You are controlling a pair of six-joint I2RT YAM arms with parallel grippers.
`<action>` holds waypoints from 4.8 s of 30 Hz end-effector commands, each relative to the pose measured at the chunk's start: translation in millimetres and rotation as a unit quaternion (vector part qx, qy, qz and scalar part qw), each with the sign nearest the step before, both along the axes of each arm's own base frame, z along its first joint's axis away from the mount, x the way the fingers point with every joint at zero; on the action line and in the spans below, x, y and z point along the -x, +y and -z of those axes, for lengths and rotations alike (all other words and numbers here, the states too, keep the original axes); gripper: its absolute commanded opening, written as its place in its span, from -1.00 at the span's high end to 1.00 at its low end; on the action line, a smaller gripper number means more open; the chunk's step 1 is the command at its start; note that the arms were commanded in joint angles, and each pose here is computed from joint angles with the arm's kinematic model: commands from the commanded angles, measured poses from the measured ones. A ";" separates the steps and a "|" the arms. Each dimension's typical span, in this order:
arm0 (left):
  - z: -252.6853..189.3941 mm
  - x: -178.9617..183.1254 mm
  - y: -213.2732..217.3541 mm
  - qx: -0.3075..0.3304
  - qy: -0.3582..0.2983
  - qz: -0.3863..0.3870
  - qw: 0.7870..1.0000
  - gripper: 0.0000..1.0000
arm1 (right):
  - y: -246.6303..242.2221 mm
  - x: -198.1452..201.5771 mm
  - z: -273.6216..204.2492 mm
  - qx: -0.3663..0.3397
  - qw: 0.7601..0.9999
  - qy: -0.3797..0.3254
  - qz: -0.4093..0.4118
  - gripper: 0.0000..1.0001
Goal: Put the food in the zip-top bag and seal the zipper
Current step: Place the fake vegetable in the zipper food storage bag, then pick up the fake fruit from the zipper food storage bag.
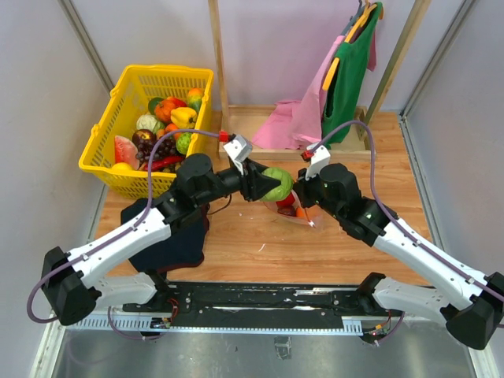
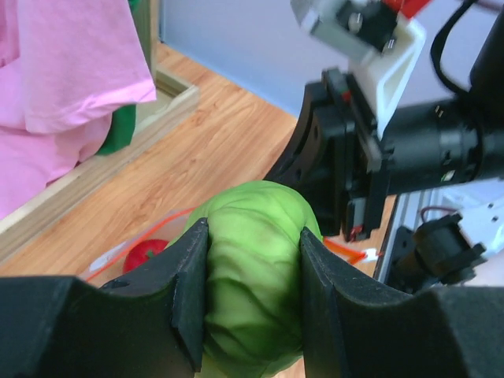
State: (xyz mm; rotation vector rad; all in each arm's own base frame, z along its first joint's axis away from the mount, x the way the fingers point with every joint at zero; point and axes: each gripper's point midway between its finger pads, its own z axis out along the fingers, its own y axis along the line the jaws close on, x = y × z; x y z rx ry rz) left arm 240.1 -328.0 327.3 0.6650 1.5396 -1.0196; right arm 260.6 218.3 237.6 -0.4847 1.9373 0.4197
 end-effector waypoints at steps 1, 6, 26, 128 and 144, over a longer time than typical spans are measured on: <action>-3.8 7.4 -9.1 -0.005 -0.095 0.037 0.995 0.88 | -5.8 -5.3 -20.5 -0.026 0.999 -0.020 0.013 0.99; 36.5 13.0 -12.3 -0.075 -0.117 0.071 0.988 0.87 | -7.3 -4.7 -23.5 -0.027 0.999 -0.024 0.014 0.99; 62.9 45.6 -38.0 -0.172 -0.239 0.197 0.935 0.32 | 13.6 4.3 -26.3 -0.046 0.998 -0.009 -0.042 0.99; 146.7 -230.8 421.9 -0.052 0.318 -0.687 0.652 -0.81 | 0.1 0.9 -18.8 -0.014 0.999 -0.031 -0.027 0.99; 157.2 -230.8 416.7 -0.074 0.331 -0.667 0.663 0.05 | -0.9 0.3 -17.9 -0.013 0.999 -0.029 -0.024 0.99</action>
